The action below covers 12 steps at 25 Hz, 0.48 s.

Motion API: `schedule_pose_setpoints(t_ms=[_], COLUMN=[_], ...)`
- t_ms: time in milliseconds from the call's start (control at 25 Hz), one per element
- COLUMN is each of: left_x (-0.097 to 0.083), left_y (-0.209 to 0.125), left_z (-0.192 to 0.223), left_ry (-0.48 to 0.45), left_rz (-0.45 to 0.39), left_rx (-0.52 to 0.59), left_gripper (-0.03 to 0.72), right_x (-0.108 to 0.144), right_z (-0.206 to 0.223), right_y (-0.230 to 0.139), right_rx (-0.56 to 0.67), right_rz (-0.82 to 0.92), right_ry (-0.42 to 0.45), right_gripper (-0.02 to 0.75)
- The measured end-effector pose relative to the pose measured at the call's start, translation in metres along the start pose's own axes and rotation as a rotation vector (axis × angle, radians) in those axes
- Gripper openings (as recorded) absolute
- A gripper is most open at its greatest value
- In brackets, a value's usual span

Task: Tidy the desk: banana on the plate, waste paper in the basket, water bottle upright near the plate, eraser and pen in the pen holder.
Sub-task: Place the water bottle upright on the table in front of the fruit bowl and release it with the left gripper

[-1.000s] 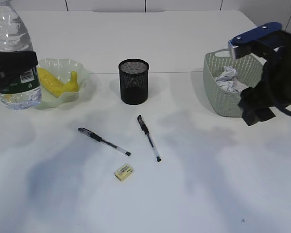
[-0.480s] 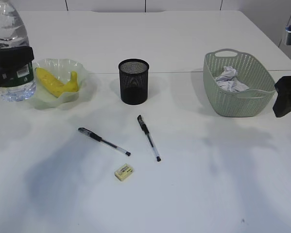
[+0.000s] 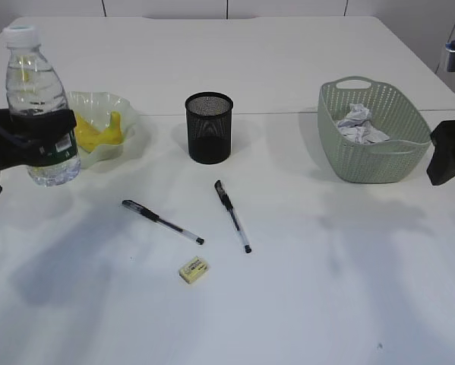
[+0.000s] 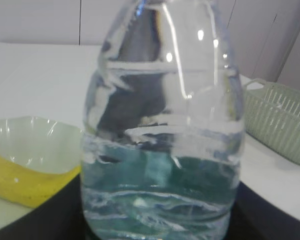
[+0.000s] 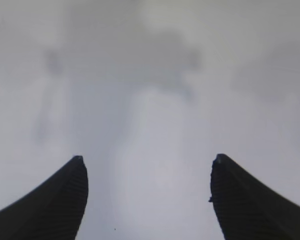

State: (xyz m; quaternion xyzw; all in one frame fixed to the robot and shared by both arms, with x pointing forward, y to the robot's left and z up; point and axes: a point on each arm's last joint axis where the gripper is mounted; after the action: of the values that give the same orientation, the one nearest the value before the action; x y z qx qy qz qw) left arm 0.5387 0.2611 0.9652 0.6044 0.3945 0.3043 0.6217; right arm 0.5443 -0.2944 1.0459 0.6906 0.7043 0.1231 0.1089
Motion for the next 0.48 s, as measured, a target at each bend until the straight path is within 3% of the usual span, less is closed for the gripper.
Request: schedule_pose_setpoints(t_ms=[480], left_x=[0.015], left_y=[-0.057], left_z=[0.010], left_ry=[0.038], left_rz=[0.004], left_rx=[0.151], left_gripper=[0.418], right_x=[0.000], right_z=[0.000], right_y=[-0.001], right_rx=[0.006], right_rz=[-0.008], right_ry=[0.000], right_gripper=[0.570])
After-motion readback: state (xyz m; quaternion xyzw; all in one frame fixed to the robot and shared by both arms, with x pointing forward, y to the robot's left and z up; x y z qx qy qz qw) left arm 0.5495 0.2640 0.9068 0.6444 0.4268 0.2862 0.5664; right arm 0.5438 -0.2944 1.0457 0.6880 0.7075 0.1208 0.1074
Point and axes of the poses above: a point on each arm's last joint axis where the gripper is mounted, z pointing out along that axis toward the gripper, x along the wrist's bending axis when the last joint is at zero, y = z × x, and after that the axes turned 4 degrees about z, right-handed
